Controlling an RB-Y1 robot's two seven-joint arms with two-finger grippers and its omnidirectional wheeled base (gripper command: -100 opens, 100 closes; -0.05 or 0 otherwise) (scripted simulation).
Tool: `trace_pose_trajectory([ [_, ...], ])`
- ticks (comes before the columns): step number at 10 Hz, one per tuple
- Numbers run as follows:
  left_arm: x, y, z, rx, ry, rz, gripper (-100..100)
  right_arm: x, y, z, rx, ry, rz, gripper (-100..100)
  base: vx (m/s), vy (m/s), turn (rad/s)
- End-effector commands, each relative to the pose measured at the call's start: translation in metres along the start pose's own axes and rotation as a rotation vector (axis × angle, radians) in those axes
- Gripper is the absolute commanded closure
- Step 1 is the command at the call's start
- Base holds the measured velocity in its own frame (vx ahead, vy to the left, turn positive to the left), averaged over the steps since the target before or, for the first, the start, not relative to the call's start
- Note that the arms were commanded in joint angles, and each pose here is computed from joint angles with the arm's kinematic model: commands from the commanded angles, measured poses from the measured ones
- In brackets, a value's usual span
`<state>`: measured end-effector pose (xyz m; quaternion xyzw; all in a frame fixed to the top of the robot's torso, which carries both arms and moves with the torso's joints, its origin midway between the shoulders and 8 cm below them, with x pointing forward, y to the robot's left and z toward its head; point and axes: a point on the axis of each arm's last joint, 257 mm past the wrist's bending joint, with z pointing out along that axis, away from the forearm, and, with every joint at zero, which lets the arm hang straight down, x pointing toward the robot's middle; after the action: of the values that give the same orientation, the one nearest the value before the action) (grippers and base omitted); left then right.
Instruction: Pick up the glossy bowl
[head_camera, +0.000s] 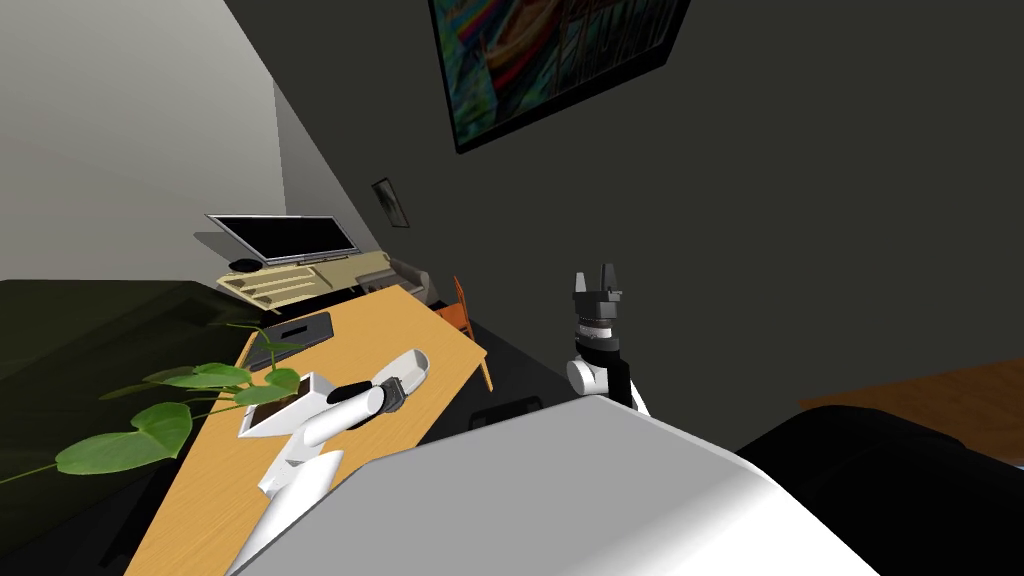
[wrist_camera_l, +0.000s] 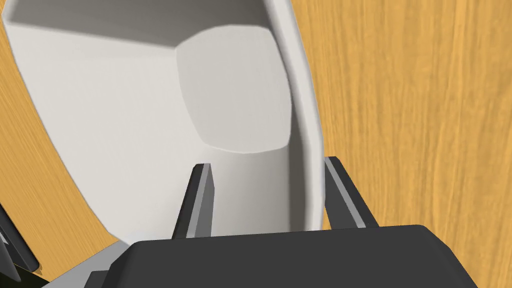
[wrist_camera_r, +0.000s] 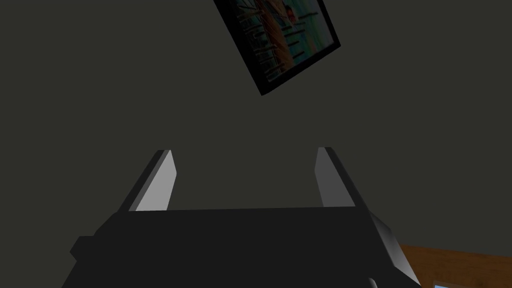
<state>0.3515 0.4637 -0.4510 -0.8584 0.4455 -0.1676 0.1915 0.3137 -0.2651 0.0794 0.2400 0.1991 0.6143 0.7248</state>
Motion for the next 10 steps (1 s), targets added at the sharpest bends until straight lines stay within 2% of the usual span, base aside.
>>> trace_pose_trajectory([
  [1, 0.0, 0.0, 0.0, 0.0, 0.0, 0.0, 100, 0.0, 0.0, 0.0, 0.0, 0.0, 0.0, 0, 0.0, 0.0, 0.0],
  [4, 0.0, 0.001, 0.0, -0.003, 0.0, -0.002, 100, 0.0, 0.0, 0.0, 0.0, 0.0, 0.0, 0, 0.0, 0.0, 0.0],
  [5, 0.0, 0.002, 0.0, -0.004, 0.0, -0.002, 0, 0.0, 0.0, 0.0, 0.0, 0.0, 0.0, 0, 0.0, 0.0, 0.0],
  [6, 0.0, -0.005, -0.006, 0.0, 0.0, 0.0, 100, 0.0, 0.0, 0.0, 0.0, 0.0, 0.0, 0, -0.023, -0.025, -0.001],
  [8, -0.001, -0.009, -0.013, 0.0, -0.001, 0.0, 100, 0.0, 0.0, 0.0, 0.0, 0.0, 0.0, 0, -0.032, -0.038, 0.003],
  [9, -0.001, -0.008, -0.01, 0.0, -0.001, 0.0, 100, 0.0, 0.0, 0.0, 0.0, 0.0, 0.0, 0, -0.015, -0.012, 0.002],
  [10, -0.001, -0.007, -0.011, -0.003, -0.001, 0.0, 0, 0.0, 0.0, 0.0, 0.0, 0.0, 0.0, 0, 0.0, 0.0, 0.0],
])
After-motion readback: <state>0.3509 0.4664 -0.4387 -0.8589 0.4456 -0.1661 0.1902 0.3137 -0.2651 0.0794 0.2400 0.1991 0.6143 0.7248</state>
